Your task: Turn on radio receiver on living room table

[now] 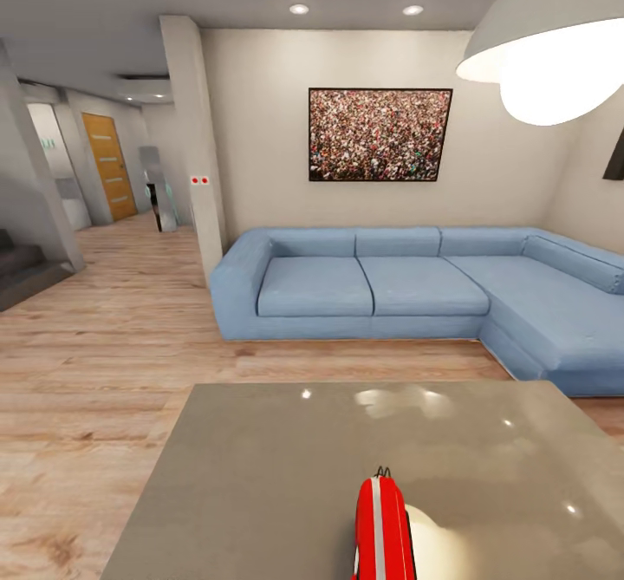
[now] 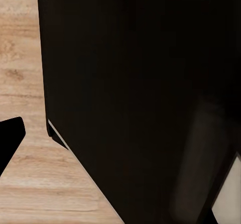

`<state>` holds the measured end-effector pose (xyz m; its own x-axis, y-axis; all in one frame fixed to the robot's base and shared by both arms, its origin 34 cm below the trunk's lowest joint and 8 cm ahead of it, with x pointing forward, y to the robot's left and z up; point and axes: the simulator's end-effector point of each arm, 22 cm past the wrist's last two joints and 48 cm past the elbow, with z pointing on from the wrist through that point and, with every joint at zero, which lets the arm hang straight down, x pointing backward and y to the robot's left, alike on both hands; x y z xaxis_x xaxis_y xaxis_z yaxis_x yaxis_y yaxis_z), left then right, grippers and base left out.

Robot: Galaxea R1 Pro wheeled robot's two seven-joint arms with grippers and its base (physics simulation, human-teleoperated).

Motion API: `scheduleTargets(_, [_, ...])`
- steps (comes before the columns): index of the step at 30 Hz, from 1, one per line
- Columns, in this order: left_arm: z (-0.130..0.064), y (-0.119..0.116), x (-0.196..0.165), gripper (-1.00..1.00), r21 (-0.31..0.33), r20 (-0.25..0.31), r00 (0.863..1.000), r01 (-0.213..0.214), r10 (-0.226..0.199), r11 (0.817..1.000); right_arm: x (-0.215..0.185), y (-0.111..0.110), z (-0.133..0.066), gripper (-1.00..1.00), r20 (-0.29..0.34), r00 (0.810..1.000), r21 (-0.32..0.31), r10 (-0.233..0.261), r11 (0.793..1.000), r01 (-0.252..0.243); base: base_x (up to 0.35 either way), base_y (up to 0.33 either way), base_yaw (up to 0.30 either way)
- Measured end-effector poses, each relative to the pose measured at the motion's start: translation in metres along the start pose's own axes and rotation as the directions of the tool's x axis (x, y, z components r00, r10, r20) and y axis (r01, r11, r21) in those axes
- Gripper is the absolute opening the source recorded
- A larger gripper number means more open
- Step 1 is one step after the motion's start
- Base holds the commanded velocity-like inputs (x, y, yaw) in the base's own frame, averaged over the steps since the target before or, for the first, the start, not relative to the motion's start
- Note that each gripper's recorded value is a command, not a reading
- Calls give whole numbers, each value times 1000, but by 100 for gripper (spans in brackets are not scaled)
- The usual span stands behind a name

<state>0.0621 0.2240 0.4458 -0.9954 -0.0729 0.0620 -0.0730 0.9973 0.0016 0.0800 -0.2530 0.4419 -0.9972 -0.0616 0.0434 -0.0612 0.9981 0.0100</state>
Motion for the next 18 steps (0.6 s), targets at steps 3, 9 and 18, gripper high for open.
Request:
scheduleTargets(3, [0,1,0,100,-1,0,1000,-1,1,1000,0,0,0,100,0,1000,0,0,1000,0,0,0,2])
scheduleTargets(9, [0,1,0,100,-1,0,1000,0,0,1000,0,0,0,100,0,1000,2,5,1000,-5,0,0,0])
scheduleTargets(18, [0,0,1,100,0,-4,1000,1,-1,1000,-1,-1,0,100,2,1000,2,5,1000,-5,0,0,0])
